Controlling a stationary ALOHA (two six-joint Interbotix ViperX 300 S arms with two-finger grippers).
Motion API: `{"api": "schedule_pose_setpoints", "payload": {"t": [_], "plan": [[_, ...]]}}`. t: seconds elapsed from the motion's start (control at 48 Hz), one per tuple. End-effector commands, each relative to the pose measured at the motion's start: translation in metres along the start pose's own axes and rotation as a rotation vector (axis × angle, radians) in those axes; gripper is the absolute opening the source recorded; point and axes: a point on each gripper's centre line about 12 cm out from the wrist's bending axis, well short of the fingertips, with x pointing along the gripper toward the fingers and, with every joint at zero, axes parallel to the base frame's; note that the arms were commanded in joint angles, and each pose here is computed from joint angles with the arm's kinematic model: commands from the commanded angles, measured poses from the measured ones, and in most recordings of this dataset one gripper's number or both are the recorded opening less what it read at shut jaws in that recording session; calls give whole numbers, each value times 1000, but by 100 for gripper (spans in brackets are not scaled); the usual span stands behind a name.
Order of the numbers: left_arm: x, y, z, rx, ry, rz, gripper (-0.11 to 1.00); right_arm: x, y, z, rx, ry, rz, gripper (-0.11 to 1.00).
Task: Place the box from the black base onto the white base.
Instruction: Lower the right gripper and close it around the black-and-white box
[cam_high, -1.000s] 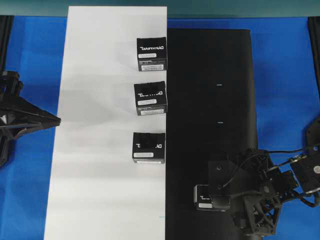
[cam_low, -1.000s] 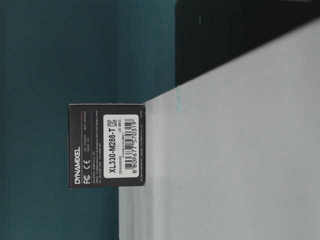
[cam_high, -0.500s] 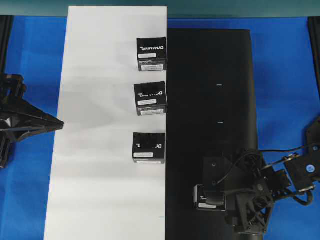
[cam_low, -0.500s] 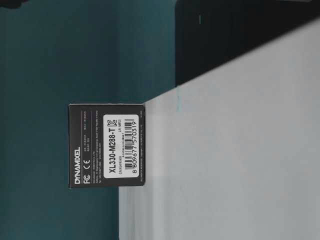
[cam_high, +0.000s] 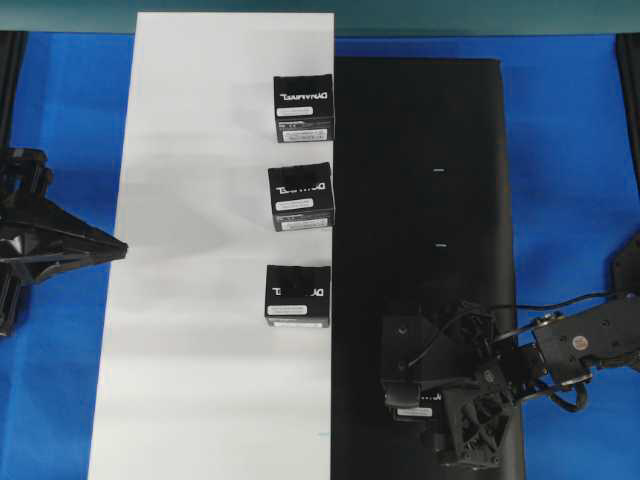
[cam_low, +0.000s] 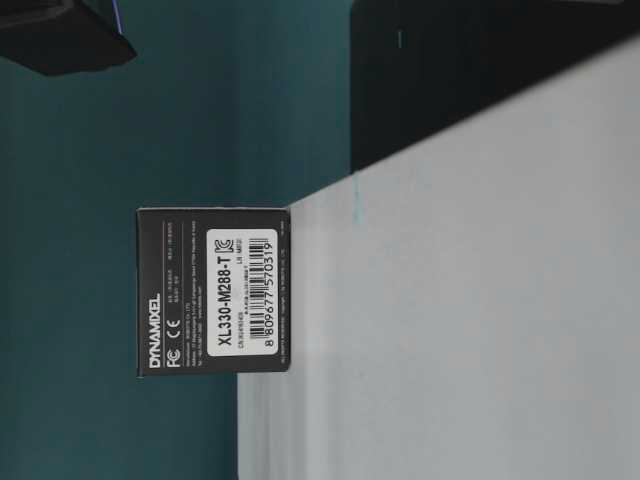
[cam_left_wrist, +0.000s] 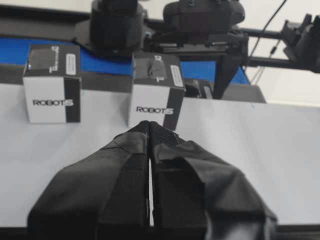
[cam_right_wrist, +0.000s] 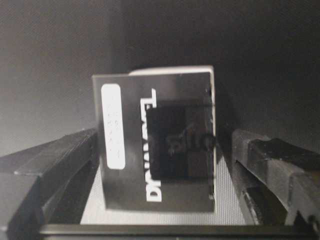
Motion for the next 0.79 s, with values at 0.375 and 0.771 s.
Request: {"api": "schedule_pose_setpoints", "payload": {"t": [0.375,0.771], "plan": [[1,-1,8,2,-21,-3,-2,6,-7,-10,-1,23,-15,93],[1,-1,8,2,-20,-2,-2,-9,-4,-5,14,-13,10,56]]}}
